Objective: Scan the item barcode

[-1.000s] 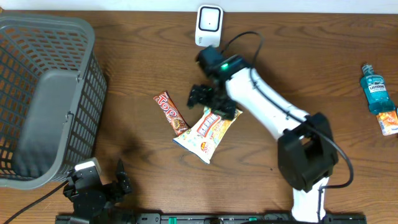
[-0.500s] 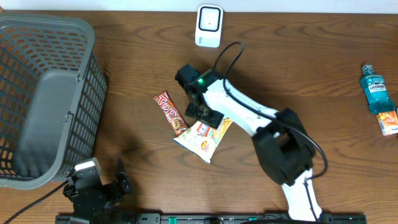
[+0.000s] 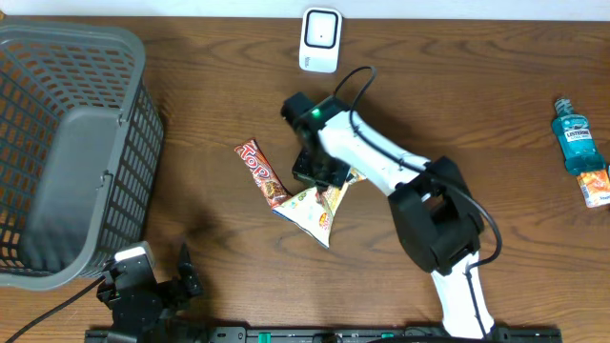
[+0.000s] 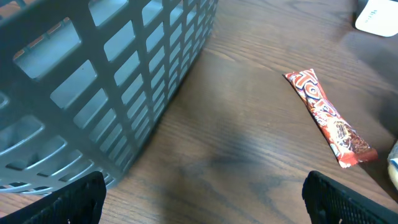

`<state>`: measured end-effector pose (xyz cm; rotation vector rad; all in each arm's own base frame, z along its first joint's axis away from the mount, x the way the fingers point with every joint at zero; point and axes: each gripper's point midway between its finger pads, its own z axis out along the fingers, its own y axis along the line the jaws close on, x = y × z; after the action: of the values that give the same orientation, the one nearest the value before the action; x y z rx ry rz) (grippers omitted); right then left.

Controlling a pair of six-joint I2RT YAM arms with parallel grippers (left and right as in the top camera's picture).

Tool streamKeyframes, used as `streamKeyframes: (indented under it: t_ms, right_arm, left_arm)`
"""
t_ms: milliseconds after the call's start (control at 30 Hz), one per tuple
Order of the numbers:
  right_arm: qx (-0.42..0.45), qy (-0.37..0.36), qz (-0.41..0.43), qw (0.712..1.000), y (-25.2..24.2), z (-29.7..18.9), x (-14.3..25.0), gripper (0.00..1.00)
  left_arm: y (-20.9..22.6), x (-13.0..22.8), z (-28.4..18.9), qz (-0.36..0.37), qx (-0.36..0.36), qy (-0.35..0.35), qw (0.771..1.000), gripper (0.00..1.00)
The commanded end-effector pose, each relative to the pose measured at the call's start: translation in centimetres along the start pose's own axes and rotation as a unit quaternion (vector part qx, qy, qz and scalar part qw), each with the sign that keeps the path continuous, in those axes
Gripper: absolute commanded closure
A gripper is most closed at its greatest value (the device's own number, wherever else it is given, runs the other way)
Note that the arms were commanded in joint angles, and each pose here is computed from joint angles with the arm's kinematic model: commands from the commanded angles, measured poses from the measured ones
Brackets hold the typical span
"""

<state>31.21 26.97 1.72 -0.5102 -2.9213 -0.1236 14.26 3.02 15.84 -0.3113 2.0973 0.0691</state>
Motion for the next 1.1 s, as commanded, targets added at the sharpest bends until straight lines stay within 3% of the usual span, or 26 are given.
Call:
streamKeyframes:
  t_ms: [0, 33, 100, 267, 400, 633, 933, 1067]
  right_arm:
    - [-0.217, 0.166, -0.212, 0.938, 3.6, -0.8, 3.2, 0.99]
    - [-0.34, 0.215, -0.265, 0.876, 4.4, -4.1, 4.5, 0.99]
    - [-0.409, 0.249, -0.248, 0.842, 3.4, -6.9, 4.3, 0.99]
    - [-0.411, 0.28, -0.167, 0.851, 0.6, -8.4, 2.6, 0.98]
    - [-0.48, 0.323, -0.099, 0.809, -0.1, -12.3, 2.4, 0.98]
    - [-0.445, 0.383, 0.033, 0.808, -1.9, -13.4, 1.3, 0.98]
    - [-0.431, 0.387, 0.048, 0.814, -2.4, -13.1, 1.0, 0.99]
    - [-0.518, 0.314, -0.065, 0.793, -1.7, -14.2, 0.6, 0.99]
  left_arm:
    - [0.2, -0.2, -0.1, -0.002, -0.007, -0.004, 1.0, 0.02]
    - [0.2, -0.2, -0.1, -0.002, -0.007, -0.004, 1.0, 0.02]
    - [0.2, -0.2, -0.1, -0.002, -0.007, -0.004, 1.0, 0.02]
    - [0.2, -0.2, -0.1, -0.002, -0.007, -0.004, 1.0, 0.02]
    - [0.2, -0.2, -0.1, -0.002, -0.007, -0.004, 1.0, 0.02]
    - [0.2, -0.2, -0.1, -0.002, -0.007, -0.004, 1.0, 0.02]
    - [0.2, -0.2, -0.1, -0.002, -0.007, -0.004, 1.0, 0.02]
    - [0.2, -0.2, -0.1, -0.002, -0.007, -0.004, 1.0, 0.02]
